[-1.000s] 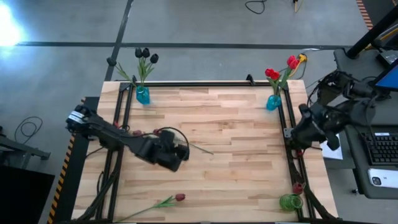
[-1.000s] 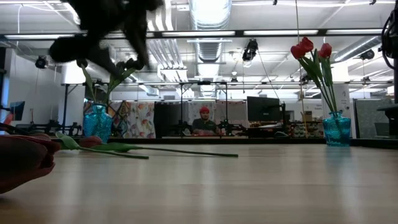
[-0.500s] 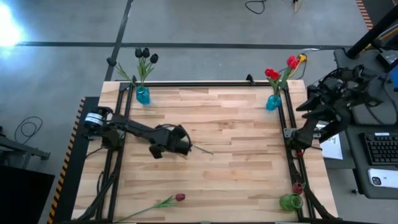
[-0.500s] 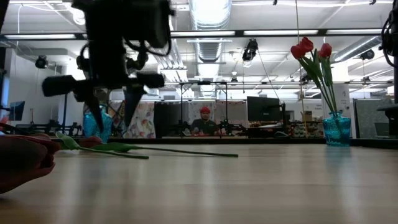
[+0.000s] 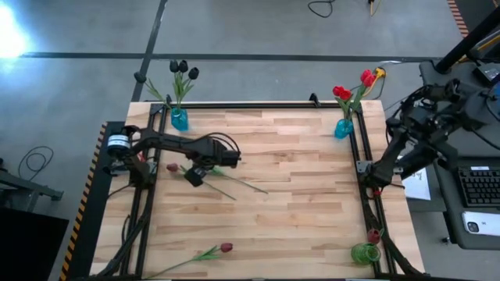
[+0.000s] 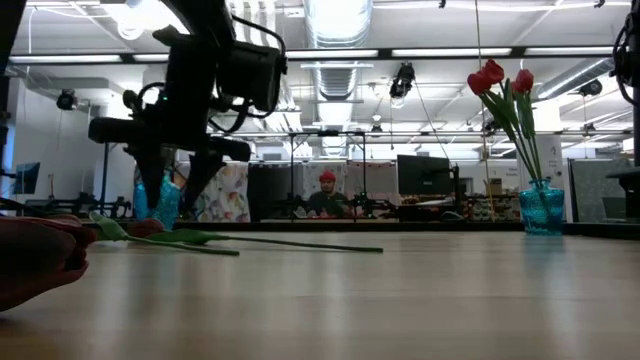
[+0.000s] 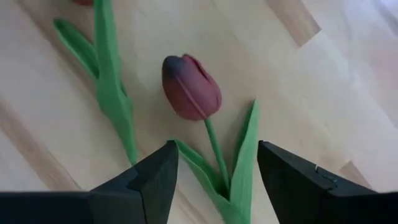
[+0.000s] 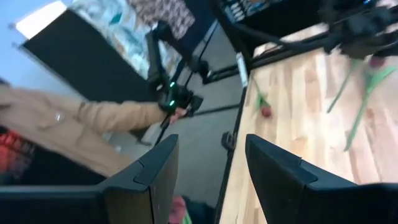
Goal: Sort flowers into vase by color
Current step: Put the dark red tulip into the green vase
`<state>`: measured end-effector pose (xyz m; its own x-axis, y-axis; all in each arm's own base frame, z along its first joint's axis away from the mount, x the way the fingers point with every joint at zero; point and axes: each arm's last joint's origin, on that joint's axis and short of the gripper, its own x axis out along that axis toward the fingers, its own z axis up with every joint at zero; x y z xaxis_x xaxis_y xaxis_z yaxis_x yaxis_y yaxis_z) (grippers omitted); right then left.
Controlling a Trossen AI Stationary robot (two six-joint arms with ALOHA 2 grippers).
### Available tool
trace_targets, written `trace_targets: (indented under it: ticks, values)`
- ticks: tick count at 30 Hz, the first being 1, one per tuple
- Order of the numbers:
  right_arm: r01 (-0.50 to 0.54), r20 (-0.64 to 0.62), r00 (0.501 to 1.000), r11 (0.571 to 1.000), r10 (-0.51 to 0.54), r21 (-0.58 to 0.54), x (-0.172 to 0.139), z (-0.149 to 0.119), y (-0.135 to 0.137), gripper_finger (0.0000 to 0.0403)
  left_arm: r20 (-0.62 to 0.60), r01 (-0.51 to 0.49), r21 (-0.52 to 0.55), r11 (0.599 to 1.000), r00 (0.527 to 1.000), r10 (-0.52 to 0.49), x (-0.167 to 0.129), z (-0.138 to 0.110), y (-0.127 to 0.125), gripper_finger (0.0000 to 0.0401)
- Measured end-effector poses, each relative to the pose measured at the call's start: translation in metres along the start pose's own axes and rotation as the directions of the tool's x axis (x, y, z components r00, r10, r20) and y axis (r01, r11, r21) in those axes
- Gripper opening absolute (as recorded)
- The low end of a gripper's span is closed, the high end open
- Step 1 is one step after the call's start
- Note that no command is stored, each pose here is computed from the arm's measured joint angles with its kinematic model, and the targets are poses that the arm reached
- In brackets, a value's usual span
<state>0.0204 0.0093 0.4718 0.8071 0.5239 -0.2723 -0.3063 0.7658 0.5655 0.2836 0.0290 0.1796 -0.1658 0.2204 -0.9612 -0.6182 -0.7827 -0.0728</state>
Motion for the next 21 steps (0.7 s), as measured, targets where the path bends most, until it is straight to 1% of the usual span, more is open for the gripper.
trace_targets:
  ticks: [4,7,12,16,21]
  values:
    - [0.003,-0.03,1.0,0.999,-0.004,-0.041,0.008,-0.002,0.006,0.0178,-0.038,-0.048,-0.046,0.998,0.998,0.046,0.011,0.002,-0.012,0.0206]
    - [0.015,-0.043,0.999,0.998,-0.018,-0.059,0.015,-0.003,0.01,0.0178,-0.055,-0.107,-0.063,0.992,0.993,0.104,0.019,0.002,-0.015,0.0206]
    - [0.034,-0.063,0.997,0.997,-0.038,-0.065,0.025,-0.004,0.016,0.0178,-0.105,-0.136,-0.099,0.986,0.987,0.125,0.03,0.002,-0.021,0.0202]
    - [0.052,-0.078,0.995,0.997,-0.055,-0.049,0.033,-0.006,0.021,0.0178,-0.128,-0.134,-0.105,0.985,0.984,0.12,0.043,0.005,-0.023,0.0174]
    - [0.072,-0.098,0.992,0.996,-0.076,-0.044,0.043,-0.009,0.026,0.0178,-0.127,-0.11,-0.075,0.991,0.987,0.1,0.046,0.006,-0.023,0.0113]
